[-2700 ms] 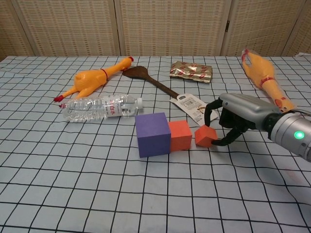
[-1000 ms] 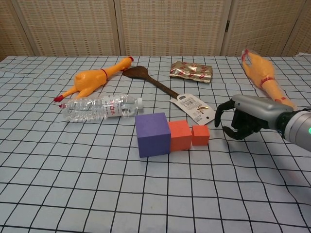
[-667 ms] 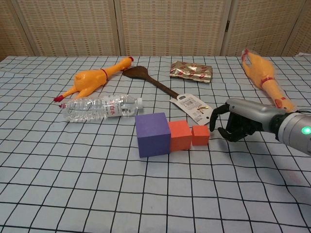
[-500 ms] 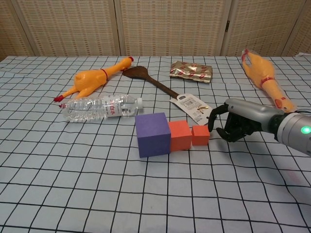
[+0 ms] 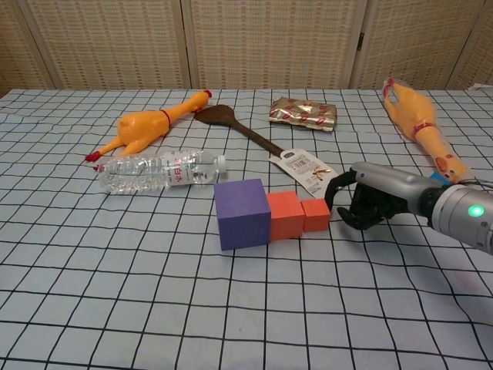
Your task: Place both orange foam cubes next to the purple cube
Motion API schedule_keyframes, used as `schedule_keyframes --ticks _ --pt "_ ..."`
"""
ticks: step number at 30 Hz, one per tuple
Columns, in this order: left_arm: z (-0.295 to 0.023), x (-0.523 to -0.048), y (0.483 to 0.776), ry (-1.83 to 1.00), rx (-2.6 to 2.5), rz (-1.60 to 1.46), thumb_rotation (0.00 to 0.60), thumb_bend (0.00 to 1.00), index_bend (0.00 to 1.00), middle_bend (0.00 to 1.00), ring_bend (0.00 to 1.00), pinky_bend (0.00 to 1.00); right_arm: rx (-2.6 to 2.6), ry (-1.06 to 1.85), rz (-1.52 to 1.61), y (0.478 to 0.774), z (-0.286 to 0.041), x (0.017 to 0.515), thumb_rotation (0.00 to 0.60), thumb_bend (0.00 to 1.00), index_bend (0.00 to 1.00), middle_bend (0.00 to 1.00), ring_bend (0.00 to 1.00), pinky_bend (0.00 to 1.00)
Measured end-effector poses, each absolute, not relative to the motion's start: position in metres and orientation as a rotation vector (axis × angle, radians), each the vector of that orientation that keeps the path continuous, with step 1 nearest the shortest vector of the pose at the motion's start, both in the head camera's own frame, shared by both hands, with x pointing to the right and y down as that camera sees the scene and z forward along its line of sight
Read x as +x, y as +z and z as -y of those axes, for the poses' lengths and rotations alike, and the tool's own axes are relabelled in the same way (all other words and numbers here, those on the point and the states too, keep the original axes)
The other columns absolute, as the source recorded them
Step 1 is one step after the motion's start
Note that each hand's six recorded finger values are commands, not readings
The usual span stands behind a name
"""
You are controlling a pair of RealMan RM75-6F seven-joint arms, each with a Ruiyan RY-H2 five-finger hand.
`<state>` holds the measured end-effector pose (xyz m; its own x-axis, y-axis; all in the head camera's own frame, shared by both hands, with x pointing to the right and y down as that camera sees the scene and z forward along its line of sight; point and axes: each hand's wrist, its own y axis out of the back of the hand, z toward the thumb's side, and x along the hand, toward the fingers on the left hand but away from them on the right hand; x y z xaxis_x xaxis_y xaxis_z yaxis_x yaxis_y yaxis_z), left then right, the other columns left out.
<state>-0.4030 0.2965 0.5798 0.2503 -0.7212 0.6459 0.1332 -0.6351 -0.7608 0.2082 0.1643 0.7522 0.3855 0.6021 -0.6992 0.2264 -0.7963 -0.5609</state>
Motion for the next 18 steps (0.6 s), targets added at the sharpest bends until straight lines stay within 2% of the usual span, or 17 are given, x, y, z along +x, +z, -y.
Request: schedule_keyframes --ticks 18 --pt "-0.2967 -0.4026 0.5798 -1.473 -1.791 -0.539 0.6 0.5 0.4 0.53 0.58 0.6 -2.311 1.348 0.731 0.7542 -0.167 0.2049 0.6 0.52 0.45 1.0 0.89 0.94"
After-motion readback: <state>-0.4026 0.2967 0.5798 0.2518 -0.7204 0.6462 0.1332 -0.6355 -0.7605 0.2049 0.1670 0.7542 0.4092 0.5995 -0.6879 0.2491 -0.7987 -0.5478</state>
